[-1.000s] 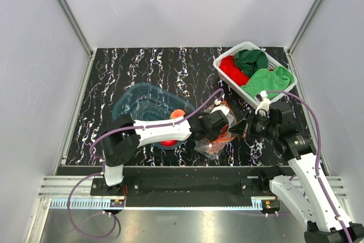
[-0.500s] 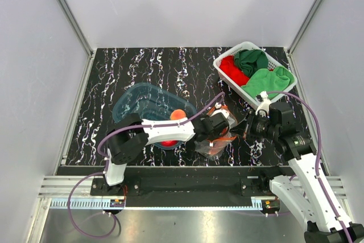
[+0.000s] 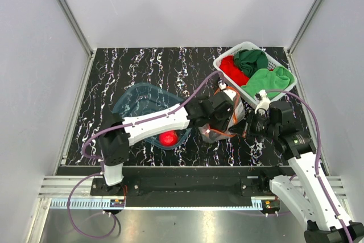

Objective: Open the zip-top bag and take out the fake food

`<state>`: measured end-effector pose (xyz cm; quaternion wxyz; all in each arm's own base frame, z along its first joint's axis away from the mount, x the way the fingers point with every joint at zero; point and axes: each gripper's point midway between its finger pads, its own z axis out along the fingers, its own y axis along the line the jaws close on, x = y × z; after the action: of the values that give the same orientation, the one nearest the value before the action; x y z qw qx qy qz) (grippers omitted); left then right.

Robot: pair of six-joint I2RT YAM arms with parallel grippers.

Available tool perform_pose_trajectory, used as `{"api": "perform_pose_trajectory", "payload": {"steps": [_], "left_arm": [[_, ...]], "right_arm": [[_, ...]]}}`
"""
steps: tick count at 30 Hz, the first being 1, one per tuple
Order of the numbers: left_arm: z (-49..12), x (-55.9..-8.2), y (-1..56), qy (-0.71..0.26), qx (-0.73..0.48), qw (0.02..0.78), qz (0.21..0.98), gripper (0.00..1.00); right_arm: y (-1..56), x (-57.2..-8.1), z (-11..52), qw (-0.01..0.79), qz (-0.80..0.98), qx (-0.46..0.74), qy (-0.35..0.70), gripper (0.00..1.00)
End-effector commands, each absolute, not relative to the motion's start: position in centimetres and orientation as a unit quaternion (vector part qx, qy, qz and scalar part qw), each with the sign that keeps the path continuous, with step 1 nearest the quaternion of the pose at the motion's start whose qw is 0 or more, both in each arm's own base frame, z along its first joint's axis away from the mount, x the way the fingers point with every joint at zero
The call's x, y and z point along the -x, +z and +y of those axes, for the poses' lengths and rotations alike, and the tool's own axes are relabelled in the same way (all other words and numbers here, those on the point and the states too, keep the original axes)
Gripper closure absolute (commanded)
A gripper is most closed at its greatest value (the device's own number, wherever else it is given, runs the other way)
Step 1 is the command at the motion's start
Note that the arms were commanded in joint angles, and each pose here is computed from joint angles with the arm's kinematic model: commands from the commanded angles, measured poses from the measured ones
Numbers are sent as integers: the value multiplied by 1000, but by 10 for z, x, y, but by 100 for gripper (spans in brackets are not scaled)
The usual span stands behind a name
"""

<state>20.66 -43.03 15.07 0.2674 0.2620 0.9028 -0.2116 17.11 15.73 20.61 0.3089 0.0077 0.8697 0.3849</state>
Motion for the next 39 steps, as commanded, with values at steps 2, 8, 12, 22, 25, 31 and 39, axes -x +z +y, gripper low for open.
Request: {"api": "perform_pose_trajectory", "payload": {"steps": [2,8,12,22,25,31,39], "left_arm": [[-435,-210,200,-260,-217,274,900,100],[-423,-208,203,-241,-237,291,895,100],[-408,-199,188,-221,-250,283,899,100],[-391,-185,188,-179,-308,333,873,100],[-385,-192,199,-177,-290,370,864,100],[-395,-200,241,-243,-275,446,816,100],[-397,-210,264,-244,-282,490,788,100]], "right_arm": [[221,-168,162,321,858,23,399,100],[232,-180,137,376,862,-32,339,100],[230,-188,120,383,873,-74,293,100],[218,-200,101,385,883,-125,237,100],[216,-196,106,375,884,-122,251,100],[211,-189,124,355,882,-93,295,100],[215,-185,118,354,888,-91,279,100]]}}
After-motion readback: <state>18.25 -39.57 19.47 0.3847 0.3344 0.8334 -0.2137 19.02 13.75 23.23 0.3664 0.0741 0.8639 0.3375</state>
